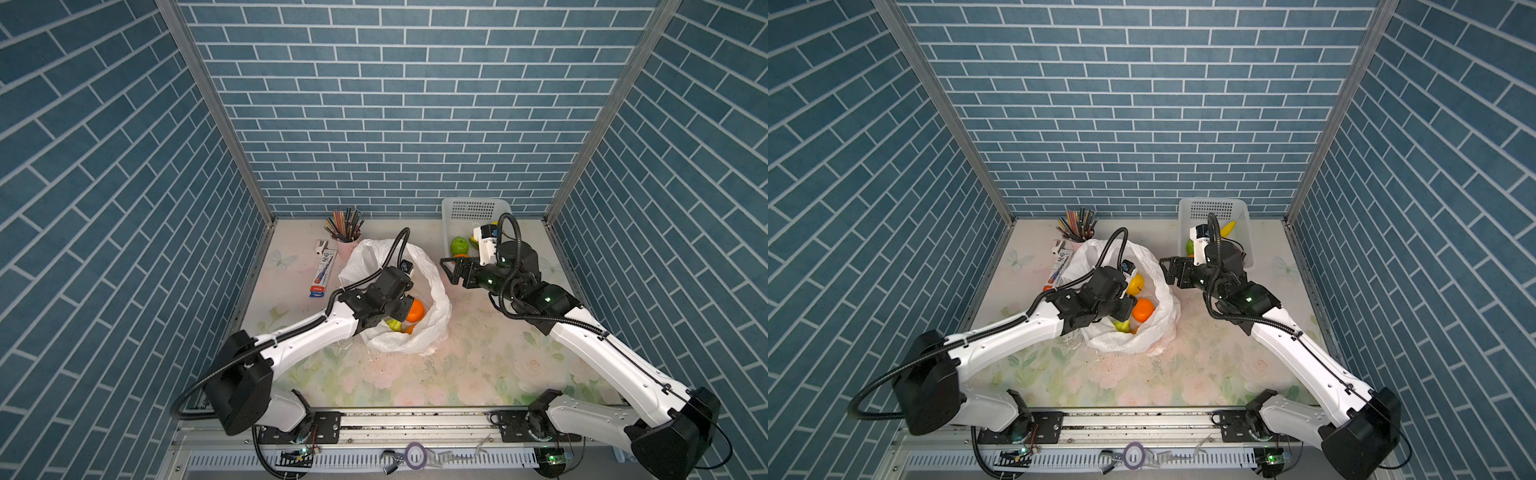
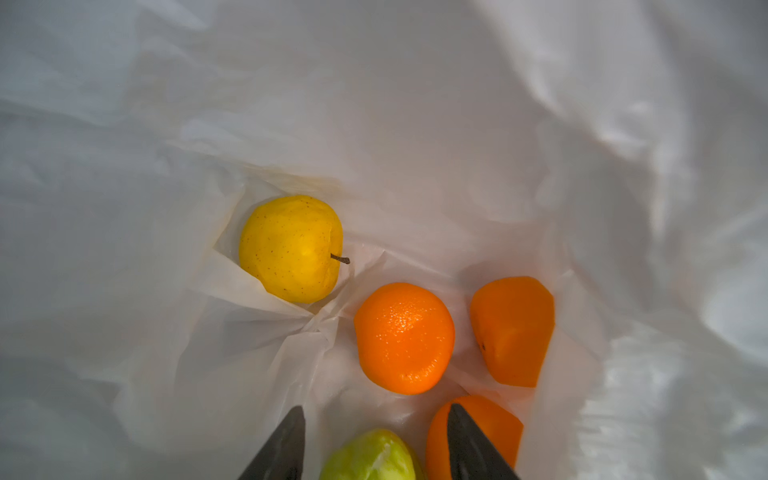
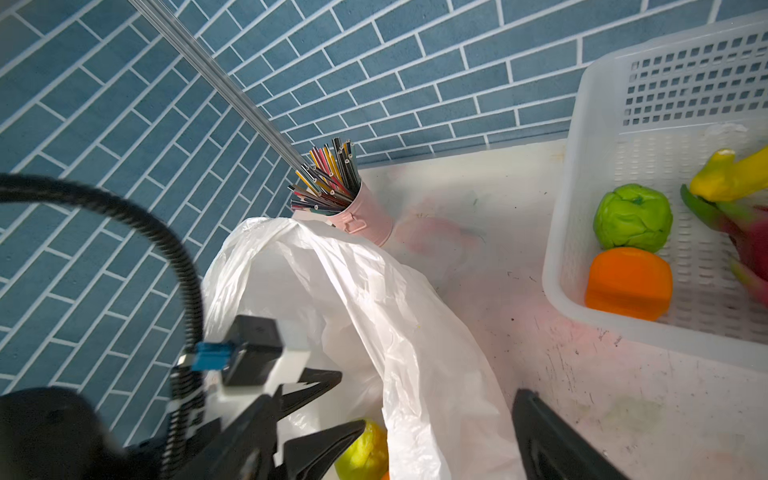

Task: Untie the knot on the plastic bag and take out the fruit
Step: 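Reach the left gripper into the bag while the right gripper returns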

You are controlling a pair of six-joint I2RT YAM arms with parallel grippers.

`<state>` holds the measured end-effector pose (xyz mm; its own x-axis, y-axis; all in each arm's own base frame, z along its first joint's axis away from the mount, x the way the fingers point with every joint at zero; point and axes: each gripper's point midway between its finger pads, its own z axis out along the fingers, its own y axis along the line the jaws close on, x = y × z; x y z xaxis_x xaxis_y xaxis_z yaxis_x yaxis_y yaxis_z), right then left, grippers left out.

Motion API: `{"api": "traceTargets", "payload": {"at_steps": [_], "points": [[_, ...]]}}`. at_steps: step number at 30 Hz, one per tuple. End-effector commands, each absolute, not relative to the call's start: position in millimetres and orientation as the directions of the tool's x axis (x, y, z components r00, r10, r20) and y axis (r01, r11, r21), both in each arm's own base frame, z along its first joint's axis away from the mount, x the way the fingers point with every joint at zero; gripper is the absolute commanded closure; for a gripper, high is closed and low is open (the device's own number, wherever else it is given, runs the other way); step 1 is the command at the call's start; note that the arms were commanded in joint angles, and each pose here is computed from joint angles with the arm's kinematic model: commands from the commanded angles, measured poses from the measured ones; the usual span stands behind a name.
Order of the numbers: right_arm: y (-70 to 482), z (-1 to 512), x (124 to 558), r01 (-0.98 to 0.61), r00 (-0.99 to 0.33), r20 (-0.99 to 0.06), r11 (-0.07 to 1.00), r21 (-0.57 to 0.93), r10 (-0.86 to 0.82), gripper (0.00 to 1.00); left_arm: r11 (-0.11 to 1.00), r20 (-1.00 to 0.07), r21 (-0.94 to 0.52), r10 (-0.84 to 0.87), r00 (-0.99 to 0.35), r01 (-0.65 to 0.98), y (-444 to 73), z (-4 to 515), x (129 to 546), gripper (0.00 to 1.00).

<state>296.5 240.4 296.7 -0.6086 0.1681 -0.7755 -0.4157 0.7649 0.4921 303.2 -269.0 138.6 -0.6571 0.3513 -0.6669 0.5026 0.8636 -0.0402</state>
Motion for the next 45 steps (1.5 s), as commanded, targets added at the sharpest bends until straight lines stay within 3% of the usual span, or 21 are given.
{"api": "traceTargets", "payload": {"at_steps": [1,13,22,31,34,39,45], "points": [[236,303,295,-0.380,-0.607,-0.765,0.767,0.517,0.215,0.11,0.866,-0.678,-0.044,0.340,-0.651,0.498,-276,142,323,0.45],[241,301,296,-0.373,-0.621,-0.752,0.761,0.530,0.219,0.11,0.869,-0.633,0.154,0.453,-0.628,0.471,-277,103,379,0.45],[245,299,296,-0.368,-0.629,-0.747,0.764,0.530,0.215,0.11,0.845,-0.603,0.328,0.532,-0.594,0.423,-269,85,409,0.22],[251,298,296,-0.371,-0.635,-0.743,0.761,0.533,0.210,0.11,0.825,-0.549,0.355,0.565,-0.616,0.440,-270,53,419,0.22],[251,299,295,-0.372,-0.635,-0.744,0.760,0.533,0.211,0.11,0.823,-0.542,0.349,0.567,-0.621,0.448,-271,49,417,0.22],[254,295,293,-0.377,-0.644,-0.739,0.757,0.534,0.200,0.11,0.835,-0.569,0.310,0.546,-0.615,0.454,-274,58,414,0.39],[259,280,288,-0.372,-0.677,-0.715,0.755,0.540,0.178,0.11,0.851,-0.597,0.257,0.513,-0.617,0.459,-275,71,405,0.48]]}}
